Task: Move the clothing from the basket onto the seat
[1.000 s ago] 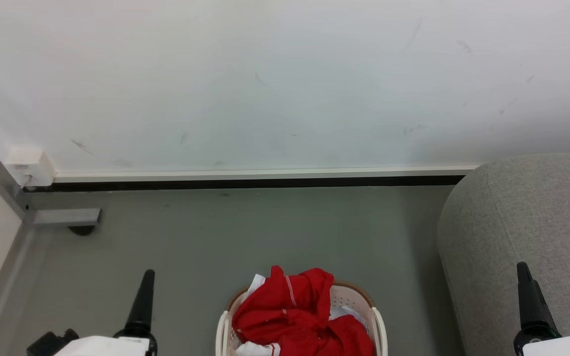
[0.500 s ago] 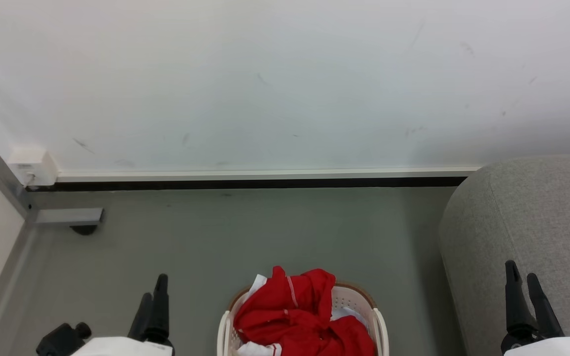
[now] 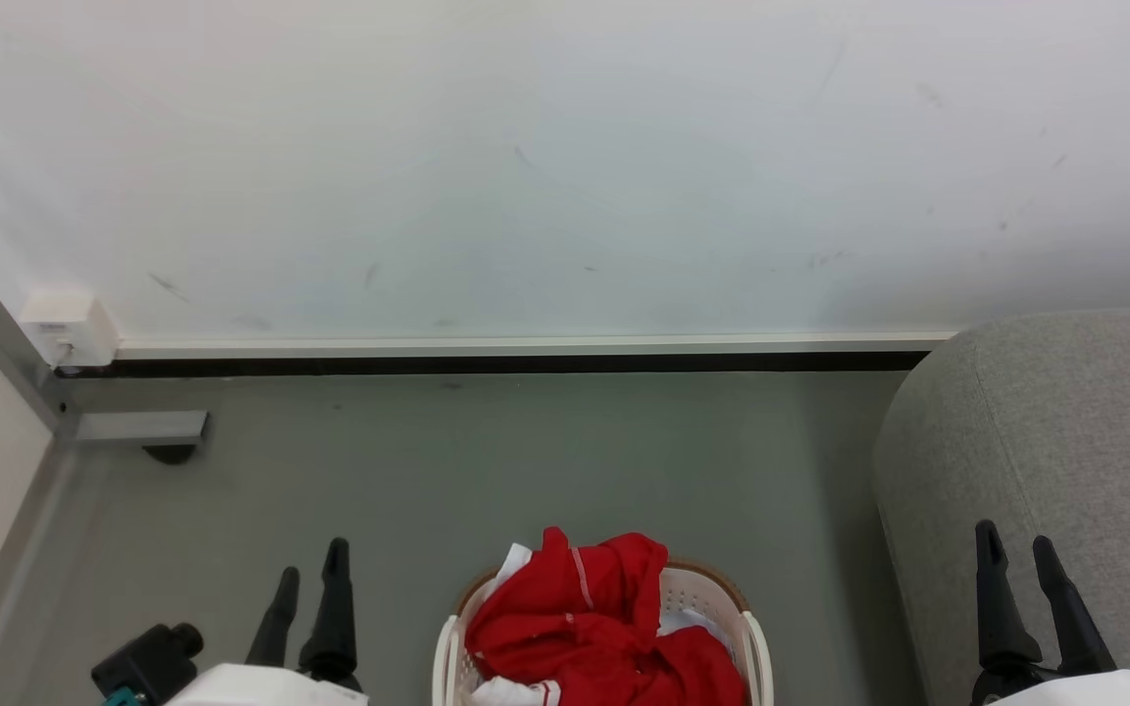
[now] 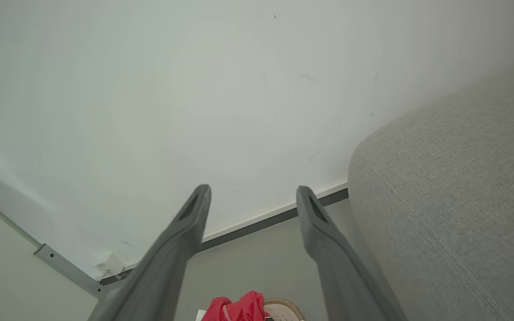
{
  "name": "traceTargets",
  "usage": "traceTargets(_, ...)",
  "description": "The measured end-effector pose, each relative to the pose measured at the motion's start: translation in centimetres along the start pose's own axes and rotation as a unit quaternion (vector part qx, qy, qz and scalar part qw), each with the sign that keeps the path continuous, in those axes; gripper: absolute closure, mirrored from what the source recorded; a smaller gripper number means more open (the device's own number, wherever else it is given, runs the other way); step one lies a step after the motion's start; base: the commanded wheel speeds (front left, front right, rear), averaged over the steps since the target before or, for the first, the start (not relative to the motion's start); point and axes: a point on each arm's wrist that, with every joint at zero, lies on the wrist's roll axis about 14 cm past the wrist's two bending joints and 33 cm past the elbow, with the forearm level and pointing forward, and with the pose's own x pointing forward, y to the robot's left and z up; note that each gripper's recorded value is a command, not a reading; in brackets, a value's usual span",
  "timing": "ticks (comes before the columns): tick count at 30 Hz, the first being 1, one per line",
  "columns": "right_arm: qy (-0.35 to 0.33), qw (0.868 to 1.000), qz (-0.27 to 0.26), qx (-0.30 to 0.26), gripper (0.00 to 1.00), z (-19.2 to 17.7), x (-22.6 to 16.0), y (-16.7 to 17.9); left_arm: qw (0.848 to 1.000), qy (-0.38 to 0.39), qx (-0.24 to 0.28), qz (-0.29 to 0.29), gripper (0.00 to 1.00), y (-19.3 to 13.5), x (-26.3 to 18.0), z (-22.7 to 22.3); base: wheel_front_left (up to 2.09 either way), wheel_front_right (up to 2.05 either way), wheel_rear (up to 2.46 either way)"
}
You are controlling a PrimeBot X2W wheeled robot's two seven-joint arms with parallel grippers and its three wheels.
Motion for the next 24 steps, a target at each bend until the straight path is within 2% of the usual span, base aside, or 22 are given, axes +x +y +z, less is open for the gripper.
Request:
traceTargets(18,0.006,0.995,0.02,-0.096,0.0,-0.8,0.07,0.74,0.993,-0.021,0.113,-0.014,0.0,-0.66,-0.39,0.34,0.0,0.0,0.0)
traceTargets(24,0.003,0.994,0.022,-0.11,0.0,-0.85,-0.01,0.72,0.989,-0.029,0.145,-0.02,0.0,-0.87,-0.42,0.5,0.0,0.0,0.0)
